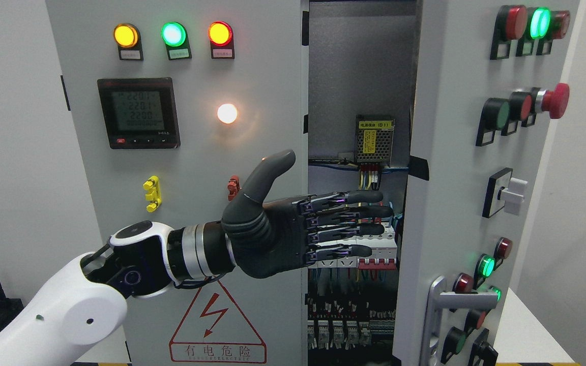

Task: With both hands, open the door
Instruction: 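Insert left hand fingers behind the edge of the push-button door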

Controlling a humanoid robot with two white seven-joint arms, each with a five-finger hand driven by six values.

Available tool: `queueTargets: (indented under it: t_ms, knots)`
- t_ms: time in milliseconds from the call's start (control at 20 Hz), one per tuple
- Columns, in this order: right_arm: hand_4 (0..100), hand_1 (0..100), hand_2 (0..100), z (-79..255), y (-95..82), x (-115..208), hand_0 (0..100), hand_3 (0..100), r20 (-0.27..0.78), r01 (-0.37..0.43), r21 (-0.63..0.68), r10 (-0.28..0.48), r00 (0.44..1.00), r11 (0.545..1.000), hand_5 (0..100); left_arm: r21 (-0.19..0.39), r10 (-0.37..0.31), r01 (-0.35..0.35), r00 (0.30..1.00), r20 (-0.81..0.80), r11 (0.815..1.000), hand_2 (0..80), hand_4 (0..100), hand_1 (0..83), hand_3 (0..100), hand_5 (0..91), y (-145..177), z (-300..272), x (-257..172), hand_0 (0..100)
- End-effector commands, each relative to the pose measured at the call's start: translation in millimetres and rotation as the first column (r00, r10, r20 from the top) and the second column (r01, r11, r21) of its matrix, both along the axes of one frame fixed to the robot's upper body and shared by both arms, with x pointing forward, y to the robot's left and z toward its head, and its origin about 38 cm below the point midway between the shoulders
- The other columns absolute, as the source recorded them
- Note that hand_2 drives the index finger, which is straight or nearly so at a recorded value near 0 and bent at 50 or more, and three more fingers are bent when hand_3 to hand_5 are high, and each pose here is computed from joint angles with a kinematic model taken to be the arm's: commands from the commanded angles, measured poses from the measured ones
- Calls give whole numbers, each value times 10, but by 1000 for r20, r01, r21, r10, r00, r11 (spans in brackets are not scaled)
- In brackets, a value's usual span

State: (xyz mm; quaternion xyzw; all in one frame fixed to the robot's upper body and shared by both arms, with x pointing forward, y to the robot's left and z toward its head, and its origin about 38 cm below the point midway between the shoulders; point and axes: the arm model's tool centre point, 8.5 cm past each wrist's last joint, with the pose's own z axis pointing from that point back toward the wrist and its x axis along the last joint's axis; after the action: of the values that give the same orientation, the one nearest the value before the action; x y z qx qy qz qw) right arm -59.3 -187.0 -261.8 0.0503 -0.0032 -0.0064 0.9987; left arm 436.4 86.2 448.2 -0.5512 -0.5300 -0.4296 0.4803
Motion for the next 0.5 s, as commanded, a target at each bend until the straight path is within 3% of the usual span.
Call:
queueTargets:
  t_ms: [0, 451]
  knots:
    - [0, 0, 0, 0, 0, 2, 0, 0, 1, 0, 0, 0, 1000, 1000, 0, -33, -108, 107, 994, -11, 994, 0, 33, 0, 0, 0, -526, 37, -127, 0]
    - [0, 0, 0, -1, 0, 11, 0, 0, 2, 0, 0, 0, 1000, 1000, 0, -34, -97, 96, 995, -25, 995, 0, 32, 0, 0, 0, -768, -19, -170, 0]
